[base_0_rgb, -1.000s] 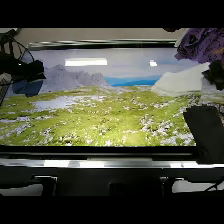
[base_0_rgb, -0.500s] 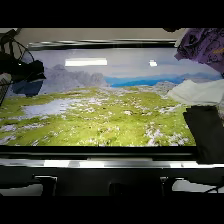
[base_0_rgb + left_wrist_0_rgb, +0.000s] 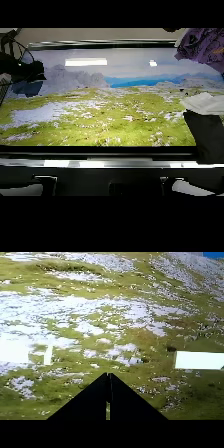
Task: Fold the clothes and pants, and hang the long-sleeved shirts on hangers.
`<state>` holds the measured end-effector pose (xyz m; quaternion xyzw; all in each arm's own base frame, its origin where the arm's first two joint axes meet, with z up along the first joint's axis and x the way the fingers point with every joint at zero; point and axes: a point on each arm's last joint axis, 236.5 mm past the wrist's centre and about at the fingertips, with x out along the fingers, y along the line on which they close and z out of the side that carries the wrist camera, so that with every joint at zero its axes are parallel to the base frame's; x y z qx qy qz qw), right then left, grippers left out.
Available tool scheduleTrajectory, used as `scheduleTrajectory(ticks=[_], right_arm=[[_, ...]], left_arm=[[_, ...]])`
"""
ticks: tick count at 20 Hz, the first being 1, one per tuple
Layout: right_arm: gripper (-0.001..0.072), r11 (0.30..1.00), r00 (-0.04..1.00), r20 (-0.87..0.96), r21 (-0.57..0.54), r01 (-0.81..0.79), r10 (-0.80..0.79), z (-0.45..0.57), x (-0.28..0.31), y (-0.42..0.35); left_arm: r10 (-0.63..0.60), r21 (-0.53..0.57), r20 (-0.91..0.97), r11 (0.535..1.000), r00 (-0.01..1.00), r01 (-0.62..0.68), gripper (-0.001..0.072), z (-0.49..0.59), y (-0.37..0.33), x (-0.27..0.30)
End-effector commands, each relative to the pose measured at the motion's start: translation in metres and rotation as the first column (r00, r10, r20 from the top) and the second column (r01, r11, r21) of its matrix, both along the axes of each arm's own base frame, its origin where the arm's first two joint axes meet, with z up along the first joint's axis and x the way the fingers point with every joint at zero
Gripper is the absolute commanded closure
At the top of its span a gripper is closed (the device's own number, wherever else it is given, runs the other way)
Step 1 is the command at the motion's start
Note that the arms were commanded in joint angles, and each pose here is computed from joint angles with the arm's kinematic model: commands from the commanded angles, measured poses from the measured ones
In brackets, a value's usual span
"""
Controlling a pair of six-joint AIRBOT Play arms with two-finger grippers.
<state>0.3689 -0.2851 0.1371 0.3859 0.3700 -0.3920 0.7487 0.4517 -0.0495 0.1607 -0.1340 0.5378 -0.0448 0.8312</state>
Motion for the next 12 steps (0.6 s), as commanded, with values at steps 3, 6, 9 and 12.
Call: scheduleTrajectory(ticks=[3,6,9,12], right_arm=[[0.0680,0.997,0.980,-0.185,-0.025,0.068,-0.072,-0.007,-0.049,-0.006],[0.0678,0.996,0.950,-0.300,-0.026,0.084,-0.088,-0.015,-0.076,-0.005],[0.0678,0.997,0.918,-0.392,0.014,0.072,-0.061,-0.037,-0.094,0.004],[0.0677,0.997,0.870,-0.489,0.013,0.079,-0.062,-0.066,-0.126,0.012]], left_arm=[[0.000,0.000,-0.001,1.000,1.000,0.000,0.0689,0.000,0.000,0.000],[-0.002,0.001,-0.008,1.000,1.000,0.002,0.0689,-0.001,0.000,-0.002],[-0.002,0.002,-0.008,1.000,1.000,0.002,0.0689,-0.001,0.000,-0.002],[-0.002,0.002,-0.008,1.000,1.000,0.002,0.0689,-0.001,0.000,-0.002]])
